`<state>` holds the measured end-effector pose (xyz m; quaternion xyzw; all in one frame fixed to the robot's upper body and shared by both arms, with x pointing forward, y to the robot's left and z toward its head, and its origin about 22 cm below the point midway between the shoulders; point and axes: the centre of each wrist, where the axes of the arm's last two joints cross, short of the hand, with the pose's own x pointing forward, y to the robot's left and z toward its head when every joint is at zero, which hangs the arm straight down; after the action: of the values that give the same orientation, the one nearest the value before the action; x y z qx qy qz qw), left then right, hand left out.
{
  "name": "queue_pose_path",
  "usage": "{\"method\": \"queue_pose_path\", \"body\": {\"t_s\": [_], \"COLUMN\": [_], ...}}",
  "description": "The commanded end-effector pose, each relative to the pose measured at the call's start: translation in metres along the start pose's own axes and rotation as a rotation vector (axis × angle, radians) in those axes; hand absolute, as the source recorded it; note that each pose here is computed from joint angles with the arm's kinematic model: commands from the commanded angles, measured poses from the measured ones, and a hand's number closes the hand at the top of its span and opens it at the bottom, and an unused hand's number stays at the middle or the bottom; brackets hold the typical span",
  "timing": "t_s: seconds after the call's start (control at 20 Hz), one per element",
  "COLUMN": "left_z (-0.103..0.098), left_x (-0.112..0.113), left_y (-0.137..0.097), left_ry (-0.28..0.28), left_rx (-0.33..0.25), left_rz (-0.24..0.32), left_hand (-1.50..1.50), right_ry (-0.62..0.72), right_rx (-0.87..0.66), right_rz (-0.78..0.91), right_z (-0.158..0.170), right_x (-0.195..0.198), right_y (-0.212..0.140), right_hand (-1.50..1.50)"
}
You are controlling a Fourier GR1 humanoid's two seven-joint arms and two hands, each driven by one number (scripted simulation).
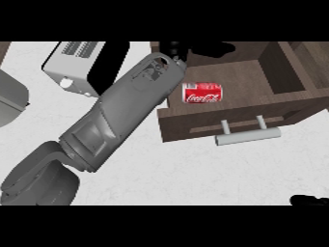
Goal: Pick up the can, place it into the drawer and close the drawer
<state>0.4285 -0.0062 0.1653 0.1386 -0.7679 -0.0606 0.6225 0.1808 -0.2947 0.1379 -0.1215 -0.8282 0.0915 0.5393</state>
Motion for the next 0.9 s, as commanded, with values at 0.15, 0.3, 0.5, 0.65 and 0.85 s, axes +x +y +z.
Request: {"method": "queue_pose_path", "body": {"t_s": [0.15, 0.3, 0.5, 0.65, 0.85], "left_z": [0.001, 0.003, 0.001, 0.003, 0.002], "left_x": [0.010, 0.017, 0.020, 0.035, 0.038], "left_y": [-0.002, -0.005, -0.004, -0.008, -0.009], "left_ry": [0.016, -0.005, -0.024, -0.042, -0.021], "left_rx": [-0.012, 0.015, 0.027, 0.027, 0.011], "left_rz": [0.082, 0.112, 0.125, 0.120, 0.115], "left_hand": [-1.50, -1.50, -1.50, -1.50, -1.50], "right_ry": [-0.078, -0.128, -0.128, -0.145, -0.099], "right_rx": [0.066, 0.070, 0.102, 0.134, 0.173], "right_rz": [0.196, 0.258, 0.404, 0.533, 0.672], "right_z": [-0.002, -0.006, -0.019, -0.030, -0.034], "right_x": [0.013, 0.020, 0.009, 0.006, -0.013], "right_y": [0.005, 0.008, 0.020, 0.038, 0.045], "right_hand": [-1.50, -1.50, -1.50, -1.50, -1.50]}}
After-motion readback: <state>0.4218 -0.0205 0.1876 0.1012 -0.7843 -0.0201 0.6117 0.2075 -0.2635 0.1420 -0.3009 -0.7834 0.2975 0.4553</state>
